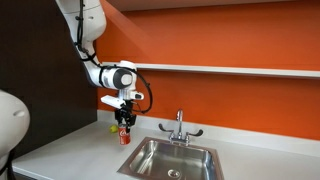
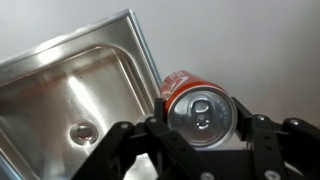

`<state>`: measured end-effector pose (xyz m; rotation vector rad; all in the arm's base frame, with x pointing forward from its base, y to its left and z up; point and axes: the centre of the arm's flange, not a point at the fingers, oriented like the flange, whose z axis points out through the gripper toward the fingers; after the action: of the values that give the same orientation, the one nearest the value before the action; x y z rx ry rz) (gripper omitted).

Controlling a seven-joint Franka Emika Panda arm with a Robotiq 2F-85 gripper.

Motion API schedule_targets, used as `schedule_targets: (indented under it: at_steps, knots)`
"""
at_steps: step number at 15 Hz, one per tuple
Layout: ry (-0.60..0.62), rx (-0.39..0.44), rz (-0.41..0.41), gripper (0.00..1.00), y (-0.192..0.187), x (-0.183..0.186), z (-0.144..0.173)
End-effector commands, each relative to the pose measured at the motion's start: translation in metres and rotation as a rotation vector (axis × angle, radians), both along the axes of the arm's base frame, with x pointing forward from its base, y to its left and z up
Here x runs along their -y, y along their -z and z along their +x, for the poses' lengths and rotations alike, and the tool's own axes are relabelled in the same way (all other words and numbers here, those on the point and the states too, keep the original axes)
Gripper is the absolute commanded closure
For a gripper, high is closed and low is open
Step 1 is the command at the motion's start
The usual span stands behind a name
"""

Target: Put the can inside the sink

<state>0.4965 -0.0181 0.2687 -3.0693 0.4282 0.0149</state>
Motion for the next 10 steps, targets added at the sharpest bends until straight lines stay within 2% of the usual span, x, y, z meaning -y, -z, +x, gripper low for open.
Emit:
schedule_targets:
  at_steps: [1,10]
  knots:
    - [0.114,0.009,0.000,0.62,-0.006,0.038,-0.019]
    - [0.324,0.034,0.029,0.62,0.021,0.117,-0.034]
